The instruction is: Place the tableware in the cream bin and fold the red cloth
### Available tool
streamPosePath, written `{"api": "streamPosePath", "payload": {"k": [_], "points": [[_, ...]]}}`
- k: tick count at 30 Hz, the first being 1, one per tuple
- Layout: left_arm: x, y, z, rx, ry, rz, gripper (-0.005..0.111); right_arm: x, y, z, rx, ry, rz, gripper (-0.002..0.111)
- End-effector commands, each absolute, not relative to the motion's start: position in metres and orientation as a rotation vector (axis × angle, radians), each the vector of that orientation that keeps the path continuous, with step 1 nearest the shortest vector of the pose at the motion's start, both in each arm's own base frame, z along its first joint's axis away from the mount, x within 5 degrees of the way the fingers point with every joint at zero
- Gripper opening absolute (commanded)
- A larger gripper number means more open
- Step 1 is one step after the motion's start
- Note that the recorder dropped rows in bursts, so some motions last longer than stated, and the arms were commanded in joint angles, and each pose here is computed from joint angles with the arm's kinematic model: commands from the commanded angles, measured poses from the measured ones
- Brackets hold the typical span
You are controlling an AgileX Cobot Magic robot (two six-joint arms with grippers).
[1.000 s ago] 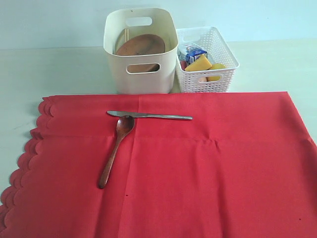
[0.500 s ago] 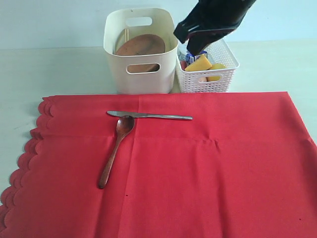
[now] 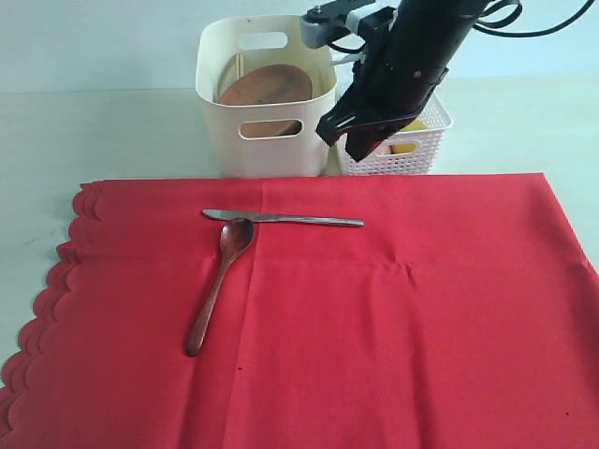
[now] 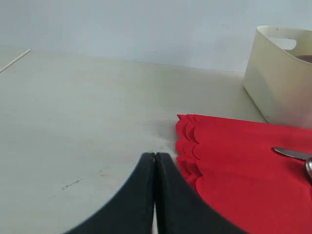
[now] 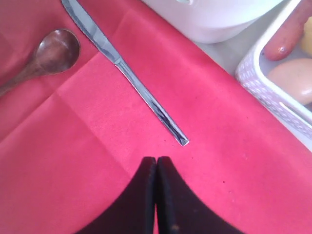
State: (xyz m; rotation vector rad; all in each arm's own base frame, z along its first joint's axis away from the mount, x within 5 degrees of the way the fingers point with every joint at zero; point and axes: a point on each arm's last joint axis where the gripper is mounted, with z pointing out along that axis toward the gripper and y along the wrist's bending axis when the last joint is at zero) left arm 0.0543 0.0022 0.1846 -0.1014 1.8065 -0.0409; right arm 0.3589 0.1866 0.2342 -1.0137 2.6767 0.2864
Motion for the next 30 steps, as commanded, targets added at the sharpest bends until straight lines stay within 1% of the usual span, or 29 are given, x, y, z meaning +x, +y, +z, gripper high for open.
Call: {"api": "streamPosePath", "payload": {"k": [1, 5, 7, 9, 13, 17, 18, 20, 26, 30], "points": [[0.054, 0.002, 0.184, -0.098, 1.799, -0.048, 0.001, 0.365, 0.190, 0.221, -1.071, 2.647, 0.267, 0.000], [0.054, 0.002, 0.184, -0.098, 1.799, -0.048, 0.001, 0.371, 0.192, 0.206, -1.147, 2.620, 0.250, 0.000], [0.054, 0.002, 0.184, -0.098, 1.799, -0.048, 0.001, 0.373, 0.194, 0.198, -1.190, 2.610, 0.259, 0.002], [0.054, 0.002, 0.184, -0.098, 1.799, -0.048, 0.001, 0.374, 0.197, 0.192, -1.235, 2.590, 0.290, 0.008], [0.054, 0.002, 0.184, -0.098, 1.799, -0.048, 0.001, 0.375, 0.206, 0.181, -1.335, 2.510, 0.400, 0.022], [0.054, 0.002, 0.184, -0.098, 1.799, -0.048, 0.001, 0.378, 0.208, 0.169, -1.385, 2.478, 0.399, 0.034], [0.054, 0.002, 0.184, -0.098, 1.799, -0.048, 0.001, 0.379, 0.208, 0.163, -1.420, 2.466, 0.395, 0.039], [0.054, 0.002, 0.184, -0.098, 1.799, -0.048, 0.001, 0.379, 0.209, 0.155, -1.473, 2.448, 0.391, 0.042], [0.054, 0.002, 0.184, -0.098, 1.799, -0.048, 0.001, 0.386, 0.210, 0.129, -1.525, 2.425, 0.357, 0.042], [0.054, 0.002, 0.184, -0.098, 1.799, -0.048, 0.001, 0.389, 0.210, 0.119, -1.516, 2.422, 0.342, 0.042]]}}
